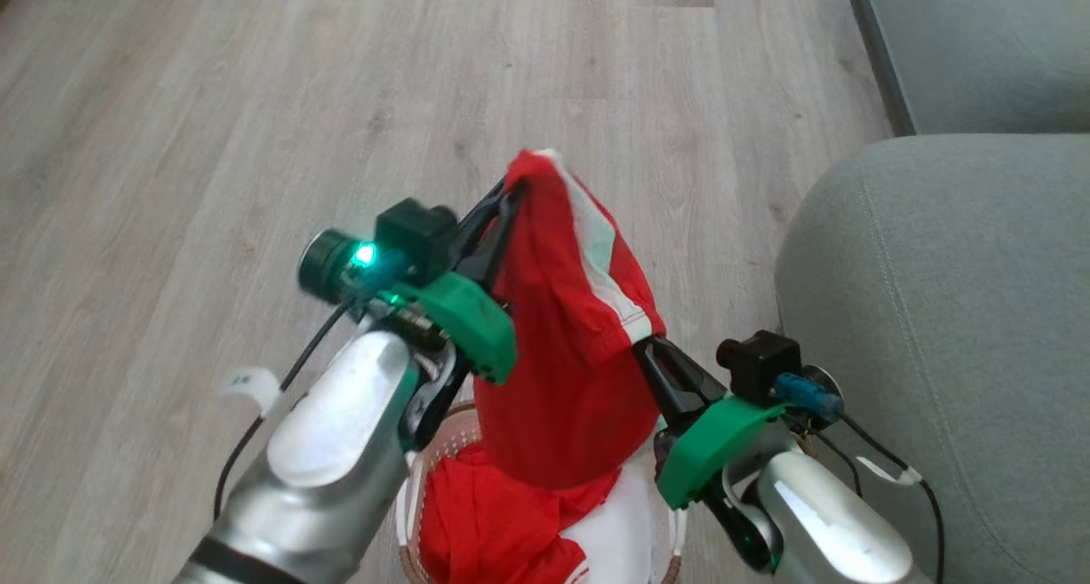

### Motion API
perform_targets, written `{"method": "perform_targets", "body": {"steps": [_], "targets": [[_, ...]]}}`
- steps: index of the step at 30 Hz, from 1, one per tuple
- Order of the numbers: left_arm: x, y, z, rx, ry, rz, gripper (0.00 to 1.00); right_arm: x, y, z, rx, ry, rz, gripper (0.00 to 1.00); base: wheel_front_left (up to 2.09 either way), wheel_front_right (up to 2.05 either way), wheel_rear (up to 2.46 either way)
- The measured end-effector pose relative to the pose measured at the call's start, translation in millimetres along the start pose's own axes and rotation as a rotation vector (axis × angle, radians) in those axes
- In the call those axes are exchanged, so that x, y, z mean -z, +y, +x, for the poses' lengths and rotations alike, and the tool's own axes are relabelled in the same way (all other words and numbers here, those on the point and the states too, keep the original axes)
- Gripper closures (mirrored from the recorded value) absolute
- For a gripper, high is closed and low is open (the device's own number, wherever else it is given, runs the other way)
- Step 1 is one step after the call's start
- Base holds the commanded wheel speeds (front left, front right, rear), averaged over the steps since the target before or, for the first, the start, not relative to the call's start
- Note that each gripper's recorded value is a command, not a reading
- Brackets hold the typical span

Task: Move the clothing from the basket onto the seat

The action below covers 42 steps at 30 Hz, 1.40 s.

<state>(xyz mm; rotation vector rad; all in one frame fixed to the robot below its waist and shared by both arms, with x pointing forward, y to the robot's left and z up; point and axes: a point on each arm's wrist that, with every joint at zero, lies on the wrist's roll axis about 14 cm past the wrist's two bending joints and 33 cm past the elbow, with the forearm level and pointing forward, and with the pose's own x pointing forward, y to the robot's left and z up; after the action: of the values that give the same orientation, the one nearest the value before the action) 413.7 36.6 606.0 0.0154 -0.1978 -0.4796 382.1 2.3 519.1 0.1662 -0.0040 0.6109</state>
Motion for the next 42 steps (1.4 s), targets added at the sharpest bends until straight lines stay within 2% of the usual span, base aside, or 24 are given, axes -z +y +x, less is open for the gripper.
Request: {"method": "perform_targets", "body": {"steps": [2, 4, 5, 6, 14, 20, 32, 42], "targets": [[14, 3, -3, -0.018, 0.033, -0.02, 1.0, -5, -6, -4, 0.022, -0.023, 0.012, 1.0, 0.0, 0.0, 0.0], [28, 4, -5, -0.03, 0.061, -0.036, 0.58, -14, -13, -6, 0.046, -0.053, 0.012, 1.0, 0.0, 0.0, 0.0], [34, 3, -6, -0.03, 0.074, -0.041, 0.45, -20, -18, -7, 0.061, -0.073, 0.012, 1.0, 0.0, 0.0, 0.0], [38, 2, -6, -0.029, 0.08, -0.047, 0.0, -27, -22, -9, 0.074, -0.094, 0.009, 1.0, 0.0, 0.0, 0.0], [59, -19, 0, 0.004, 0.106, -0.102, 0.0, -62, -61, -26, 0.195, -0.205, -0.021, 1.0, 0.0, 0.0, 0.0], [74, -45, 1, 0.059, 0.138, -0.136, 0.0, -73, -88, -45, 0.285, -0.234, -0.065, 1.0, 0.0, 0.0, 0.0], [83, -131, 15, 0.307, 0.147, -0.177, 0.0, -88, -143, -112, 0.502, -0.255, -0.145, 1.0, 0.0, 0.0, 0.0], [92, -190, 23, 0.483, 0.165, -0.218, 0.0, -94, -169, -156, 0.632, -0.253, -0.187, 1.0, 0.0, 0.0, 0.0]]}}
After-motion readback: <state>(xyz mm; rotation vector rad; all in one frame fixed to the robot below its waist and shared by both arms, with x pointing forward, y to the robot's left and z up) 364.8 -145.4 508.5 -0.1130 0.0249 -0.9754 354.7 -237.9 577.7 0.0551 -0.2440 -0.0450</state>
